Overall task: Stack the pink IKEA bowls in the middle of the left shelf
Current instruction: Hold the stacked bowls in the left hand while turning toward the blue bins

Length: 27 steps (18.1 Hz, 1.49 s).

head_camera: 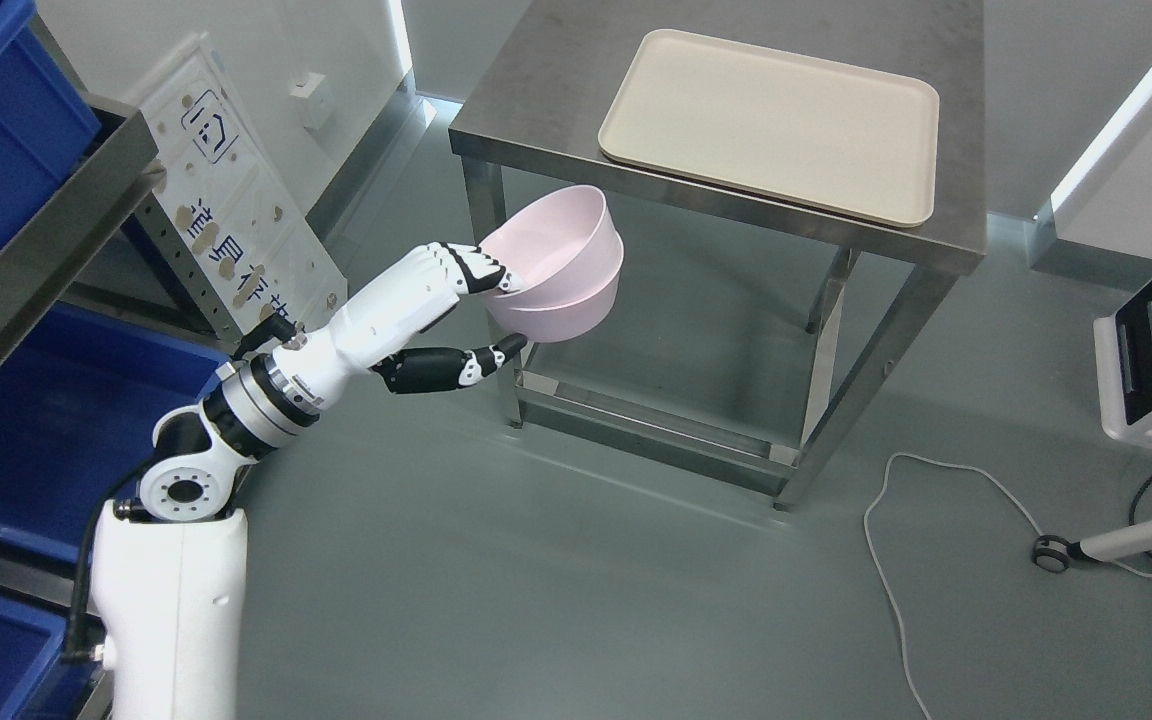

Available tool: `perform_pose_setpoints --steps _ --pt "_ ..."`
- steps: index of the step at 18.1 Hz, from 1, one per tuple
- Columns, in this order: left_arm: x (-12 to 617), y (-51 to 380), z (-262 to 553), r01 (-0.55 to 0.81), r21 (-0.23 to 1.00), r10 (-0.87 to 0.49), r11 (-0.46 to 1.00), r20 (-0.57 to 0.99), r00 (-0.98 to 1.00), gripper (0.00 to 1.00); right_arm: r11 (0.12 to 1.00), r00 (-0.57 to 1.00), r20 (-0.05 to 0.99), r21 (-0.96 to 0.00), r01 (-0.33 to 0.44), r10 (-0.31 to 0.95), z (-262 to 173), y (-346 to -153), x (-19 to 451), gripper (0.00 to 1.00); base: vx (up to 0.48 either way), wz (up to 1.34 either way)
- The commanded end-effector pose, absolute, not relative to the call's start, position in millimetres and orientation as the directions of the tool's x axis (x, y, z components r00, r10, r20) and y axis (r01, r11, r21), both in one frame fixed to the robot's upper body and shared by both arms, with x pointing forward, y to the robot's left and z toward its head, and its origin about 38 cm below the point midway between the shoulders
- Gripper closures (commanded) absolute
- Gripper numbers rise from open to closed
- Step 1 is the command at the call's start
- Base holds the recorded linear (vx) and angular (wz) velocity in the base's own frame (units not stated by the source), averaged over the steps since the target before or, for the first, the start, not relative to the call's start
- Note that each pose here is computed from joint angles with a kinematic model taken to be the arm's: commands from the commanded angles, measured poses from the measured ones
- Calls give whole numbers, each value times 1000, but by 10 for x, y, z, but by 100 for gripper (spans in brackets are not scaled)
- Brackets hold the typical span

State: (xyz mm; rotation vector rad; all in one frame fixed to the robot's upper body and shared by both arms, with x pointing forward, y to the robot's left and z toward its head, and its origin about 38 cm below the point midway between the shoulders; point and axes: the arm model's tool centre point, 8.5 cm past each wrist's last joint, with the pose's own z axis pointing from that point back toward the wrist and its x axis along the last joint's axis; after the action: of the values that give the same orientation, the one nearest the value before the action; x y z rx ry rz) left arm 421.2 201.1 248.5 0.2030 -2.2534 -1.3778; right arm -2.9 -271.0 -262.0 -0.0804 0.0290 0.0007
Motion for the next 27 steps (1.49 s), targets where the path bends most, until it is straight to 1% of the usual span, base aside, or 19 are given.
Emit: perform_pose_setpoints --steps 1,15,20,27 --pt "4208 2016 2465 130 878 -371 461 323 -871 95 995 1000 -28 -99 10 -13 -2614 -2825 -106 0 0 0" --pt "4211 1997 2454 135 878 -367 458 325 -871 95 995 1000 -28 -99 10 -13 -2614 -2825 -106 0 -9 65" --pt "4211 1997 2454 135 878 -367 458 325 -871 95 995 1000 -28 -99 10 -13 -2614 -2825 -107 0 -114 653" --pt "4215 2011 2462 130 878 -371 461 324 -870 95 995 1000 -28 -99 12 -15 -2614 -2825 -107 0 -201 1166"
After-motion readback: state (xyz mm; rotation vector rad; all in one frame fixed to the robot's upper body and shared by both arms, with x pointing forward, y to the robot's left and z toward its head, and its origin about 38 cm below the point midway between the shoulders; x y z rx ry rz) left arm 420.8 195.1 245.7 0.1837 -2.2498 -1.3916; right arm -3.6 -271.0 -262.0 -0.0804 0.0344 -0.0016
